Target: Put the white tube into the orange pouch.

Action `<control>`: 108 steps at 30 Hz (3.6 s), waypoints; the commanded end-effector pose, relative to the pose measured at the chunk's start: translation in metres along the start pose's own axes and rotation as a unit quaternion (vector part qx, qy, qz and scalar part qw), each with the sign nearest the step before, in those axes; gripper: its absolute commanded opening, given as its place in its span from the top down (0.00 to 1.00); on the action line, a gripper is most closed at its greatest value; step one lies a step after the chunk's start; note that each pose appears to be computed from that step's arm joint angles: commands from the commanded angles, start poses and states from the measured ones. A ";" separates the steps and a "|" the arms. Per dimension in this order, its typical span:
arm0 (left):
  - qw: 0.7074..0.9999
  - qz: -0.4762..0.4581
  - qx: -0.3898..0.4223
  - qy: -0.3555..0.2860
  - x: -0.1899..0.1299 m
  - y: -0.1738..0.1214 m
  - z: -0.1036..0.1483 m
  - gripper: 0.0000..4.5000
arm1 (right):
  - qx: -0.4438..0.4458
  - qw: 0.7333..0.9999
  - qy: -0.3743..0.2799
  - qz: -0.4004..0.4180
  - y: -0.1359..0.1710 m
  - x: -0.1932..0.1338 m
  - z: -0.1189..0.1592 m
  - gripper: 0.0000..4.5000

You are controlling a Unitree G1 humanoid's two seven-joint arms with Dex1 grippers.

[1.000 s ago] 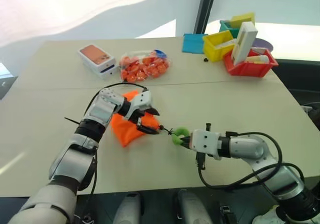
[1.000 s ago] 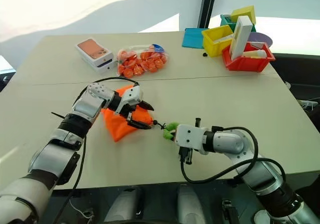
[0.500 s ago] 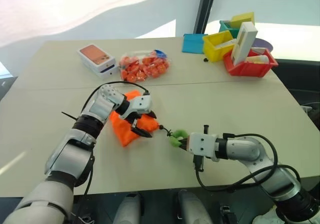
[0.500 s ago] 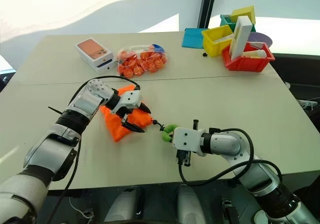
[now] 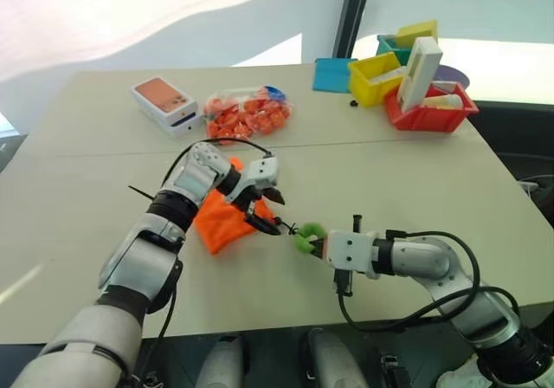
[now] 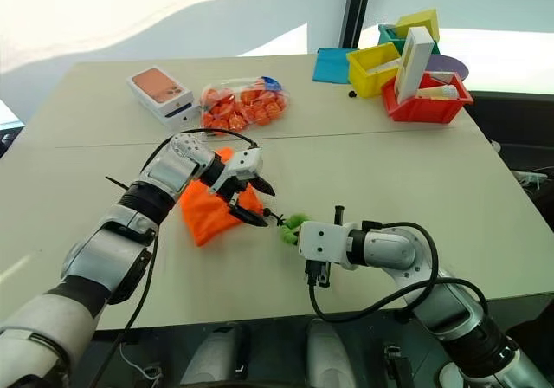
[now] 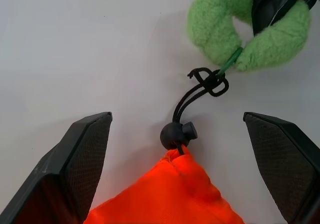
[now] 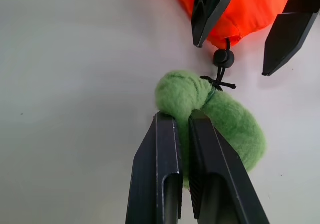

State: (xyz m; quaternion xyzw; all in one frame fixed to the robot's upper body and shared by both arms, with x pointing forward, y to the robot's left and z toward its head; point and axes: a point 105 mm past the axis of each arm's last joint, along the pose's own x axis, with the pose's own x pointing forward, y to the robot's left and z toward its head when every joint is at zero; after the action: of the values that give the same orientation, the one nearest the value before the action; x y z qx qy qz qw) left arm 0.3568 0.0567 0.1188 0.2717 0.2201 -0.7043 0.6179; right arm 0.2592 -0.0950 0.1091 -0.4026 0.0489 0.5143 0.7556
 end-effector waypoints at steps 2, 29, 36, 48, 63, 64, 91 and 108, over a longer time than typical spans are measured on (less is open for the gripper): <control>1.000 0.007 -0.003 -0.008 -0.003 0.001 0.006 0.00 | -0.025 0.998 -0.003 -0.052 -0.019 -0.008 0.006 1.00; 0.996 0.043 -0.005 -0.076 -0.021 -0.003 0.005 0.00 | -0.023 0.995 -0.026 -0.093 -0.039 -0.035 0.018 1.00; 0.996 0.035 -0.002 -0.078 -0.012 -0.004 0.007 0.00 | -0.025 0.995 -0.022 -0.090 -0.037 -0.035 0.016 1.00; 0.994 -0.037 -0.064 -0.083 -0.010 -0.007 0.006 0.00 | -0.029 0.996 -0.017 -0.087 -0.036 -0.036 0.015 1.00; 0.991 -0.056 -0.092 -0.084 -0.005 -0.005 0.004 0.30 | -0.033 0.996 -0.013 -0.087 -0.036 -0.034 0.014 1.00; 0.991 -0.056 -0.092 -0.083 -0.005 -0.005 0.003 0.41 | -0.034 0.996 -0.012 -0.087 -0.036 -0.034 0.014 1.00; 0.999 0.020 -0.024 -0.009 -0.044 -0.006 -0.040 0.96 | -0.074 0.975 0.106 -0.180 -0.077 -0.050 -0.037 1.00; 0.984 0.111 -0.046 -0.130 -0.061 0.002 -0.016 0.31 | -0.017 0.988 0.046 -0.146 -0.068 -0.034 -0.022 0.92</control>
State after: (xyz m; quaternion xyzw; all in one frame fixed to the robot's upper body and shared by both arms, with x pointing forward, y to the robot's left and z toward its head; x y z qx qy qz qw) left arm 0.3629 0.1156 0.1282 0.1868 0.1793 -0.6565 0.7085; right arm 0.3115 -0.1520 0.1357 -0.4665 0.0316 0.3666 0.8043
